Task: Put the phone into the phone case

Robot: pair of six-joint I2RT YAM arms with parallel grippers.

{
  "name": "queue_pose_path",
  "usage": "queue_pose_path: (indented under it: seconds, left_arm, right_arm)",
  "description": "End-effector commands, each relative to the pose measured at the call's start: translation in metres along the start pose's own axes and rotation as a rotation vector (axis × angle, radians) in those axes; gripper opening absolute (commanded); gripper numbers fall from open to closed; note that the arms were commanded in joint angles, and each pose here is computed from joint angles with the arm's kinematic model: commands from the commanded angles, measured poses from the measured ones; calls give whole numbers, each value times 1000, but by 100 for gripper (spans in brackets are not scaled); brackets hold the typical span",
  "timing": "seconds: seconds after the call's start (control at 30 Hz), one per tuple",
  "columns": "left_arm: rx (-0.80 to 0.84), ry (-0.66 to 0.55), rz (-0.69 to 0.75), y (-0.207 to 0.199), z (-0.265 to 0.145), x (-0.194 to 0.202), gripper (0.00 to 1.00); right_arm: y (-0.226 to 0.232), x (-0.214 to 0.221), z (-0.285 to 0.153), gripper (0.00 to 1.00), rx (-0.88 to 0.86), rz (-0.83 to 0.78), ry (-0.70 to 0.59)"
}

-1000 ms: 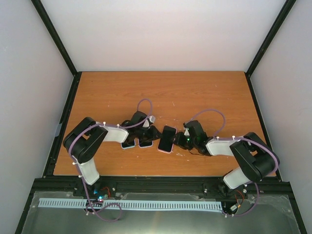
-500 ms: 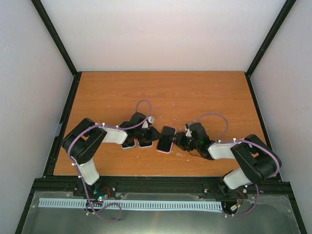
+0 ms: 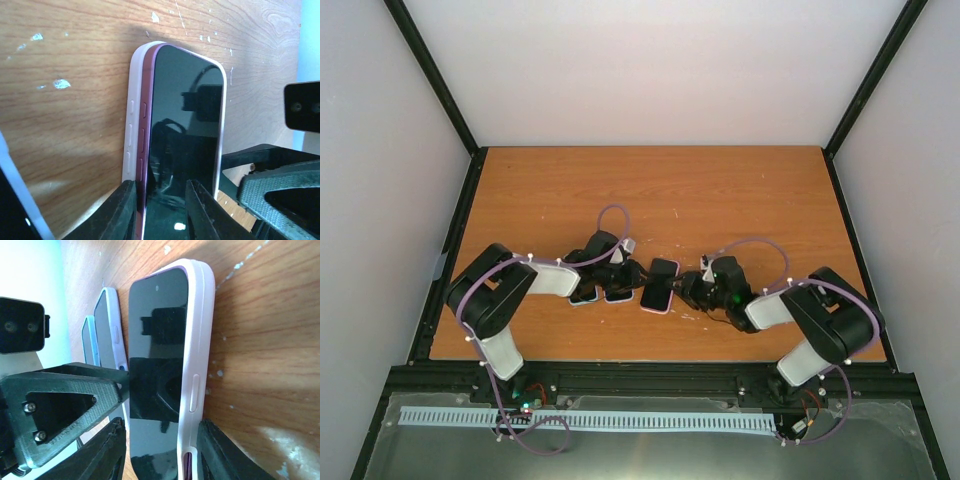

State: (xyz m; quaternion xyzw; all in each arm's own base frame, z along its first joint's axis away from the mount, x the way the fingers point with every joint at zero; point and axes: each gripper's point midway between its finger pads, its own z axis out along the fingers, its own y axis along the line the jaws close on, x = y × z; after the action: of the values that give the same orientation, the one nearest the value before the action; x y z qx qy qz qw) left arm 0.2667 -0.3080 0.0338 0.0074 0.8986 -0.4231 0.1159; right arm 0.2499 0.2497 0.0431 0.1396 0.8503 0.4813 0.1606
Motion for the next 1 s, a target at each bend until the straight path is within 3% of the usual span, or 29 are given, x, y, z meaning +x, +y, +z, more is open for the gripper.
queue_pose_path:
  seconds: [0.0,0.37,0.63,0.8,0.97]
  left_arm:
    - [69,87,22,-19,3,24,28]
    - [45,86,16,-13,2,26,29]
    - [35,87,10,-9,2,28,30]
    - [47,84,15,-13,1,27,30]
    - [66,86,15,-18,0,27,30]
  right_arm:
    - [57,5,-2,39,-265,-69,37]
    - [65,8,-11,38,-455,4,37]
    - [62,7,-14,39,-420,-20,16]
    - [46,5,-3,41,-284,-37,26]
    - [49,4,-2,41,-312,-37,23]
